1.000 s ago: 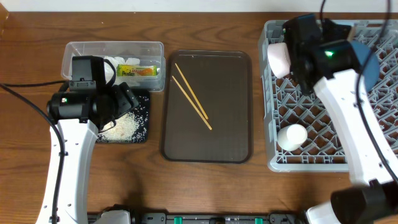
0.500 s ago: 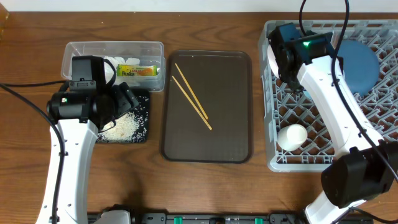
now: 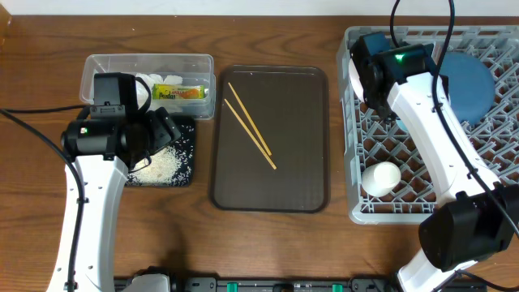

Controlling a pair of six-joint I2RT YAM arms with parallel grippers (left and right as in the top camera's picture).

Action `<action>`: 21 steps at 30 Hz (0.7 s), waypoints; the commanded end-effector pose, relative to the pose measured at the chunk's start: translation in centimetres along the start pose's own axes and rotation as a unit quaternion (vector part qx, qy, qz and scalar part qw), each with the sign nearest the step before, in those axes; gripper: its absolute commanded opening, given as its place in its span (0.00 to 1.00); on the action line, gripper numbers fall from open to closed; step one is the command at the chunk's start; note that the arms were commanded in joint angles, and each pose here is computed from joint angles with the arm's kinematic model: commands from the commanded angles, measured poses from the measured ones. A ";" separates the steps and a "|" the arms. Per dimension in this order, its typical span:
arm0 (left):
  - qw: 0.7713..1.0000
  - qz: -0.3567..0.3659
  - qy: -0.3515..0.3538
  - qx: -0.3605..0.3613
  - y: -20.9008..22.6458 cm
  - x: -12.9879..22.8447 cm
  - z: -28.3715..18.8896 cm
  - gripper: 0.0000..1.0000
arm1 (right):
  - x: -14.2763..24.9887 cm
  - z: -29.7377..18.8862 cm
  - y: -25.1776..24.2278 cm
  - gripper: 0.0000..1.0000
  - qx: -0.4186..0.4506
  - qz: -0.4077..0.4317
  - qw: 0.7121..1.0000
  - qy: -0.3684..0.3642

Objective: Sort waste into correct bins and load items into the dishwasher rack
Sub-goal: 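Carry the light-blue bowl with the right gripper into the rack's middle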

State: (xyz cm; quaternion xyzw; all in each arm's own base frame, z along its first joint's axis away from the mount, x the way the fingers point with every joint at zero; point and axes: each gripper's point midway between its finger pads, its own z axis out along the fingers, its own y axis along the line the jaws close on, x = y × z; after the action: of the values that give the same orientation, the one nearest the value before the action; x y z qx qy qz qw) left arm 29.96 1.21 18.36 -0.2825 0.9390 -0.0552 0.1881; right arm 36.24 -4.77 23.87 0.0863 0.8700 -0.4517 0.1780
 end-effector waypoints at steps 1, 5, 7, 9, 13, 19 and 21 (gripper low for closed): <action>1.000 0.000 -0.002 -0.007 0.2 -0.3 0.1 0.89 | -0.3 -0.2 -0.7 0.01 0.010 -0.002 1.000 -0.009; 1.000 0.000 -0.002 -0.007 0.2 -0.3 0.1 0.89 | -0.3 -0.3 -0.7 0.01 0.012 -0.006 1.000 -0.011; 1.000 0.000 -0.002 -0.007 0.2 -0.3 0.1 0.89 | -0.4 -0.3 -0.7 0.01 0.013 -0.011 1.000 -0.012; 1.000 0.000 -0.002 -0.007 0.2 -0.3 0.1 0.89 | -0.4 -0.3 -0.7 0.01 0.014 -0.019 1.000 -0.012; 1.000 0.000 -0.002 -0.007 0.2 -0.3 0.1 0.89 | -0.9 -0.2 -0.5 0.01 0.011 -0.027 0.999 -0.020; 1.000 0.000 -0.002 -0.007 0.2 -0.3 0.1 0.89 | -1.8 0.0 0.3 0.01 0.008 -0.058 0.998 -0.030; 1.000 0.000 -0.002 -0.007 0.2 -0.3 0.1 0.89 | -1.8 0.2 0.9 0.01 0.009 -0.078 0.997 -0.027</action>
State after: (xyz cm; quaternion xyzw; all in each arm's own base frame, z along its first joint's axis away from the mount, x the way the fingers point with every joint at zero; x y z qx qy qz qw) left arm 29.96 1.21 18.36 -0.2825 0.9390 -0.0552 0.1881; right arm 37.79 -4.33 23.91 0.0414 0.8724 -0.4518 0.1820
